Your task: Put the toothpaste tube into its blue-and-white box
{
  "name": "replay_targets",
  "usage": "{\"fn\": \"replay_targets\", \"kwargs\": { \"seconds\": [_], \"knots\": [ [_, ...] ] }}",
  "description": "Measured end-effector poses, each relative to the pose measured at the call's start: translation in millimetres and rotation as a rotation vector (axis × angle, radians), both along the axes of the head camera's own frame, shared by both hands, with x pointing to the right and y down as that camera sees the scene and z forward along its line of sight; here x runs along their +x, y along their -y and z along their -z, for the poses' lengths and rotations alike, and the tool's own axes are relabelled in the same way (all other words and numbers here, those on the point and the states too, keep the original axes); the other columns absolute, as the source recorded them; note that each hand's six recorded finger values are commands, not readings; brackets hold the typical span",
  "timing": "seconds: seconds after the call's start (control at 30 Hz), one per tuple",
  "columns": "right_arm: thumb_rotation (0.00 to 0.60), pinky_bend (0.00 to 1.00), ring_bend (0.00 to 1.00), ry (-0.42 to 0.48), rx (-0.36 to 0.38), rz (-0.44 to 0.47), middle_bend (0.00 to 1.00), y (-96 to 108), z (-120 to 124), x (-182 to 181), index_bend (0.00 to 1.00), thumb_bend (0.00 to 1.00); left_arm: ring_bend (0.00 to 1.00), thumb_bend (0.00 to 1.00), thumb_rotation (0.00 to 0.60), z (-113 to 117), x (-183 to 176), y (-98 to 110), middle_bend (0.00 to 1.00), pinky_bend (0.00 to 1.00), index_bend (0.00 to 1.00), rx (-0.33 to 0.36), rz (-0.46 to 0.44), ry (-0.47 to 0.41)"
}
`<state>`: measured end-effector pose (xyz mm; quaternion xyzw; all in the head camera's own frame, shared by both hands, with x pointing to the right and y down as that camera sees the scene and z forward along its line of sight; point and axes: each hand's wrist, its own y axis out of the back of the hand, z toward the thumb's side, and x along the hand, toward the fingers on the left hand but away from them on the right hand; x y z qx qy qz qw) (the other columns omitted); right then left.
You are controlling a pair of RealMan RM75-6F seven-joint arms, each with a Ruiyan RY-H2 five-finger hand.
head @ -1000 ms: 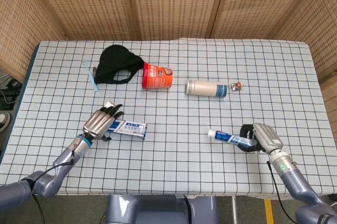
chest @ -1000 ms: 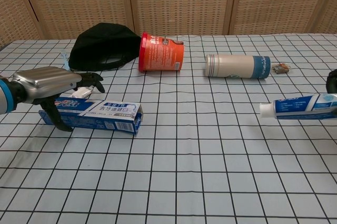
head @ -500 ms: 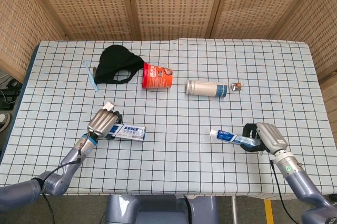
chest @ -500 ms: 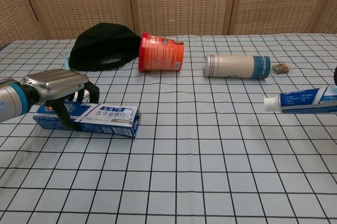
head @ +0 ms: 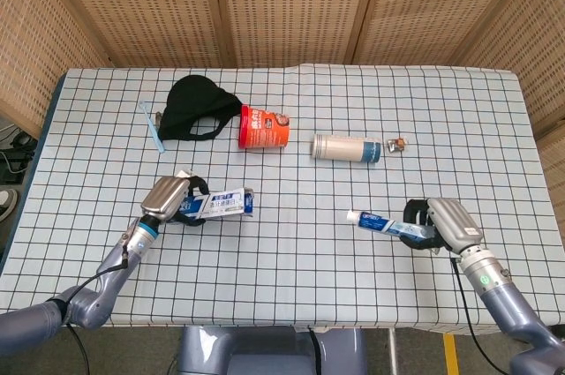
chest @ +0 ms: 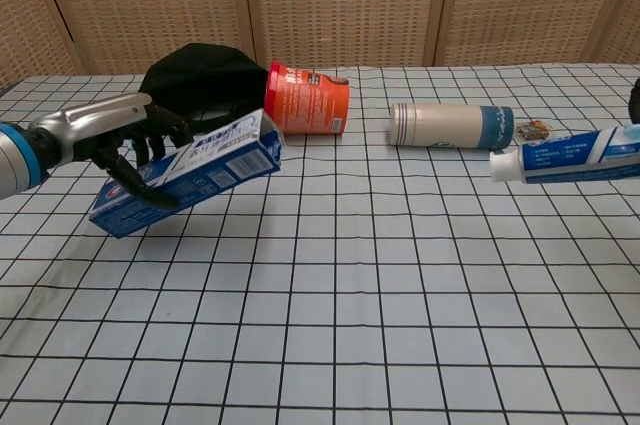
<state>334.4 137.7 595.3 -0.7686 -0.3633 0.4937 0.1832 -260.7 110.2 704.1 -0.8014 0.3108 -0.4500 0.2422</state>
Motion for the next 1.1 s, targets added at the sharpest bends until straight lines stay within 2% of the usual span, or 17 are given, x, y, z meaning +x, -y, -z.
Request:
{"fn": "replay_targets", "kwargs": {
  "seconds": [0.13, 0.23, 0.43, 0.63, 0.83, 1.1],
  "knots": [
    [0.600, 0.61, 0.62, 0.005, 0.033, 0.015, 0.69, 12.1, 17.2, -10.2, 0.72, 0.72, 0.49, 0.11, 0.600, 9.9, 0.9, 5.4, 0.44, 0.49, 0.55, -0.046, 0.090, -0.150],
    [0.600, 0.61, 0.62, 0.005, 0.058, 0.030, 0.69, 21.2, 30.6, -18.6, 0.72, 0.72, 0.49, 0.11, 0.600, 16.2, 3.9, 7.9, 0.44, 0.49, 0.55, -0.062, 0.117, -0.232],
    [0.600, 0.61, 0.62, 0.001, 0.104, 0.071, 0.69, 40.1, 59.0, -38.7, 0.72, 0.72, 0.49, 0.11, 0.600, 23.2, 16.9, 12.0, 0.44, 0.49, 0.55, -0.054, 0.124, -0.335],
    [0.600, 0.61, 0.62, -0.021, 0.167, 0.103, 0.69, 63.6, 92.1, -56.4, 0.72, 0.72, 0.49, 0.11, 0.600, 22.9, 35.7, 16.3, 0.44, 0.49, 0.55, -0.050, 0.104, -0.370],
    [0.600, 0.61, 0.62, -0.061, 0.217, 0.123, 0.69, 83.1, 119.2, -68.0, 0.72, 0.72, 0.49, 0.11, 0.600, 18.6, 44.0, 17.5, 0.44, 0.49, 0.55, -0.048, 0.093, -0.364],
    [0.600, 0.61, 0.62, -0.090, 0.214, 0.154, 0.69, 92.7, 132.8, -86.9, 0.72, 0.72, 0.49, 0.11, 0.600, 15.0, 56.4, 15.3, 0.44, 0.49, 0.55, -0.052, 0.086, -0.375]
  ]
}}
